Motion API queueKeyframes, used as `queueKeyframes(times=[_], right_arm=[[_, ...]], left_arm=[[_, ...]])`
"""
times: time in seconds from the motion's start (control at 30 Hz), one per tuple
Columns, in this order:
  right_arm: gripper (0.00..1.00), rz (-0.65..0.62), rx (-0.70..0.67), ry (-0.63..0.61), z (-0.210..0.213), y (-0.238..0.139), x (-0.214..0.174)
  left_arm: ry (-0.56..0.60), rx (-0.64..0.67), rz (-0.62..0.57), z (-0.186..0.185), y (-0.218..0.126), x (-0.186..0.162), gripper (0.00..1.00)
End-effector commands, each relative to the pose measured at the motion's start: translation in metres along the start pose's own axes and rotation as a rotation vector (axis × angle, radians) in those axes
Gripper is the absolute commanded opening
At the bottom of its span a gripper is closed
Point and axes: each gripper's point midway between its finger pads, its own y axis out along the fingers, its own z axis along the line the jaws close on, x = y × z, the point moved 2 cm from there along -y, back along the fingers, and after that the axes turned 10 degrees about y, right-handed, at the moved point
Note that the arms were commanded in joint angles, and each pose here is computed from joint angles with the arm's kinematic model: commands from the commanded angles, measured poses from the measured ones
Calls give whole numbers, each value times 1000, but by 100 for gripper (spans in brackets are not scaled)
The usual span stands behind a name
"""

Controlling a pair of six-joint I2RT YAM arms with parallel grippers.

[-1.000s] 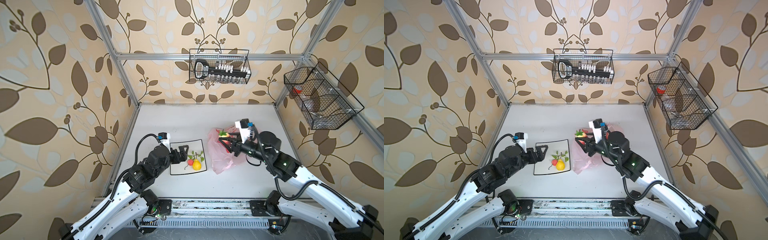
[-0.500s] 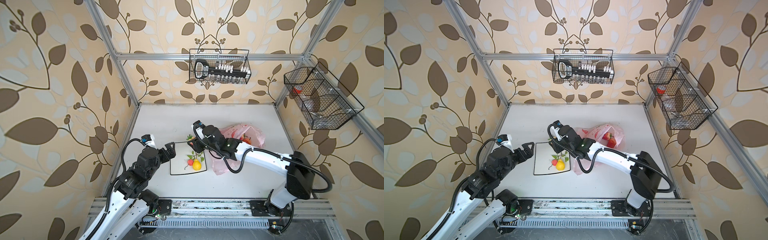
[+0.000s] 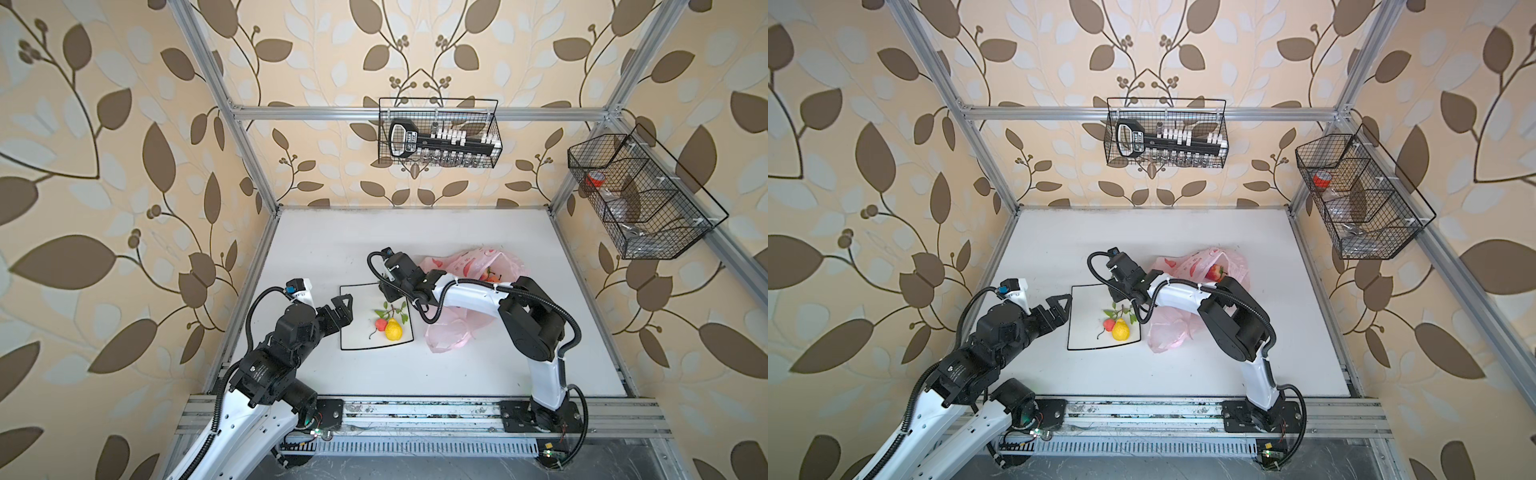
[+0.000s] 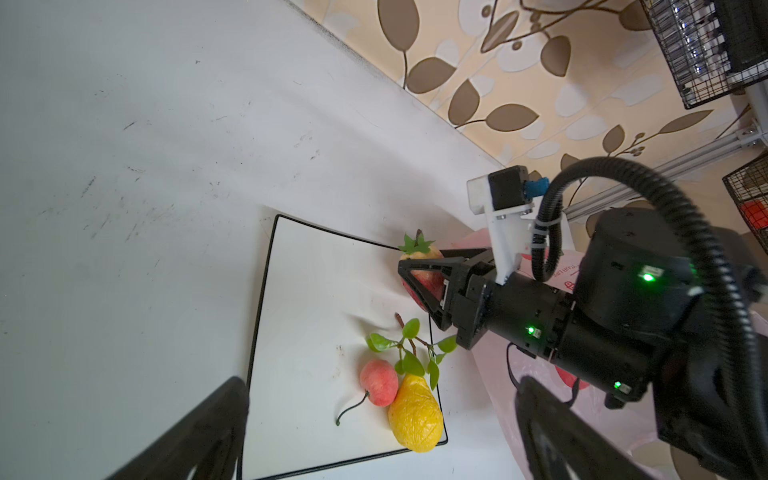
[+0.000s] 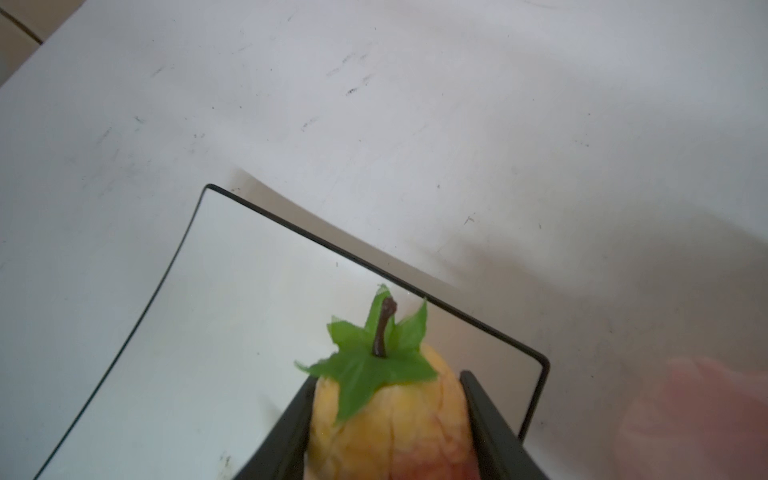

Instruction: Take the fake fruits out of the plastic bag

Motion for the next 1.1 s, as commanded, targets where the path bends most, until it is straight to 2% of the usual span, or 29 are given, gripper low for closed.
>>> queueKeyframes(times=[0.0, 0.17, 0.27, 0.57, 0.67, 0.77, 0.87, 1.07], right_arm=[[41, 8, 3, -16, 5, 6, 2], [44, 26, -6, -20, 0, 14, -7], [49, 43, -10, -25, -1, 19, -13], [71, -3, 47, -19, 11, -3, 7], [74, -42, 90, -16, 20, -23, 23], [76, -85, 144, -15, 30, -47, 41], [77, -148, 187, -12, 36, -83, 60], [75, -292, 186, 19, 14, -164, 82]], left_arm=[[5, -55, 15, -9, 2, -1, 99], [24, -126, 30, -25, 3, 3, 99], [48, -160, 45, -34, 3, 7, 99], [105, -230, 78, -52, 3, 11, 99], [126, -260, 84, -59, 3, 12, 99], [174, -349, 104, -74, 2, 11, 99], [191, -412, 143, -87, 4, 10, 98], [235, -557, 220, -117, 8, 3, 95]])
